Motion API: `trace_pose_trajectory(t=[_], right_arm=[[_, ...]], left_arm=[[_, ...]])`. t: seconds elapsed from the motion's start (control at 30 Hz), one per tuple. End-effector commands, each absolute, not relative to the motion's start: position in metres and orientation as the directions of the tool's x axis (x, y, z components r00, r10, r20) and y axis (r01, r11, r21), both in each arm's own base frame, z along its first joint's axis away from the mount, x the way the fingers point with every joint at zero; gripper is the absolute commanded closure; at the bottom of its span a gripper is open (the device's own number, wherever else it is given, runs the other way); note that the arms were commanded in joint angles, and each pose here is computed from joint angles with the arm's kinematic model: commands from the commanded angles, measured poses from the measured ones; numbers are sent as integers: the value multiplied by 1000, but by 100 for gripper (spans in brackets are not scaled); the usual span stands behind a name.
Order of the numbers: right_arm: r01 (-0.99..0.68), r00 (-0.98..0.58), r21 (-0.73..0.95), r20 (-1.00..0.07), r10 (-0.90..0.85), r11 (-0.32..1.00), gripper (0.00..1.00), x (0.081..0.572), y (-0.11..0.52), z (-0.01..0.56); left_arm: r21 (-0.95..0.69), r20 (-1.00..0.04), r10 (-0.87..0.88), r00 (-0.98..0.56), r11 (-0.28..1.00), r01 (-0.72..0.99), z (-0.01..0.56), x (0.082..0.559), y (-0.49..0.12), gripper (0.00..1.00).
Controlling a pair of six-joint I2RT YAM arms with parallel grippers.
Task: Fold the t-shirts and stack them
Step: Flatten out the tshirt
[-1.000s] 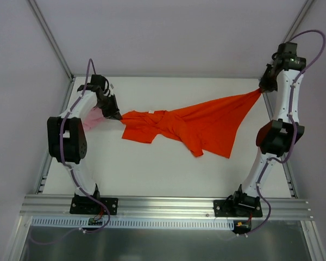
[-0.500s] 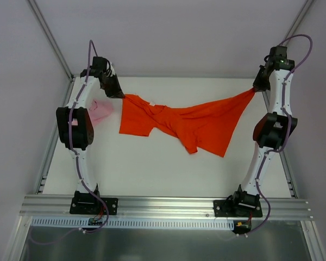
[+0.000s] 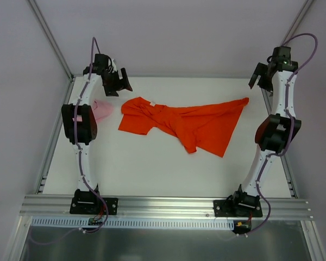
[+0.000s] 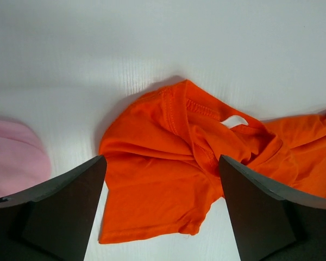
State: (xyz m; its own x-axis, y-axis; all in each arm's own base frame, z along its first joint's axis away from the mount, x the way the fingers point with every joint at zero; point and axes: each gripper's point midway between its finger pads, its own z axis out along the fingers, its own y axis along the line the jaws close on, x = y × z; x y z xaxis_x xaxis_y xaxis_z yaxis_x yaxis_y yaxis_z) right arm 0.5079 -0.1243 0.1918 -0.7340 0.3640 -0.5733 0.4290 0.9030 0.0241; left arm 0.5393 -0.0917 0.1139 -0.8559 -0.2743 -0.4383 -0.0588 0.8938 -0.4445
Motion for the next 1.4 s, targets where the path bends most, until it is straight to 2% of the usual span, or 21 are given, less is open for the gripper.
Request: trace_pose_trajectory(t=[0.0, 0.03, 0.1, 0.13, 0.17, 0.27, 0.3, 0.33, 0.5, 0.83, 1.37], right_arm=[[464, -651, -4, -680, 338, 886, 1, 458, -127, 273], [451, -627, -2, -712, 315, 893, 0, 438, -118, 298], [435, -656, -26, -693, 297, 900, 2, 414, -109, 295], [419, -710, -41, -638, 299, 907, 4, 396, -101, 274], [399, -700, -16, -651, 294, 917, 7, 382, -91, 283], [347, -743, 52, -594, 308, 937, 20, 357, -65, 258], [322, -735, 86, -605, 306, 943, 22, 350, -56, 262], [324, -755, 103, -570, 323, 940, 24, 340, -47, 251], [282, -796, 165, -510, 326, 945, 24, 312, -11, 229], [279, -843, 178, -426, 329, 944, 24, 271, 26, 167], [299, -859, 59, -419, 296, 952, 24, 232, 8, 140]], left_arm=[[-433, -492, -239, -837, 902, -2, 160, 525, -84, 15], [-433, -496, -230, -837, 902, 9, 172, 514, -84, 16], [-447, -448, -215, -868, 895, 9, 170, 489, -88, 21], [-444, -393, -208, -896, 896, -13, 155, 470, -88, 22], [-448, -391, -194, -900, 894, 1, 166, 455, -89, 22], [-441, -325, -175, -929, 898, -15, 151, 416, -88, 23], [-456, -304, -170, -937, 890, -14, 147, 407, -91, 25], [-460, -274, -170, -947, 887, -26, 139, 394, -92, 29], [-476, -168, -183, -969, 876, -83, 118, 362, -96, 33], [-352, -197, -193, -961, 929, -114, 78, 371, -77, 22], [-147, -316, -59, -947, 989, -13, 37, 424, -81, 32]])
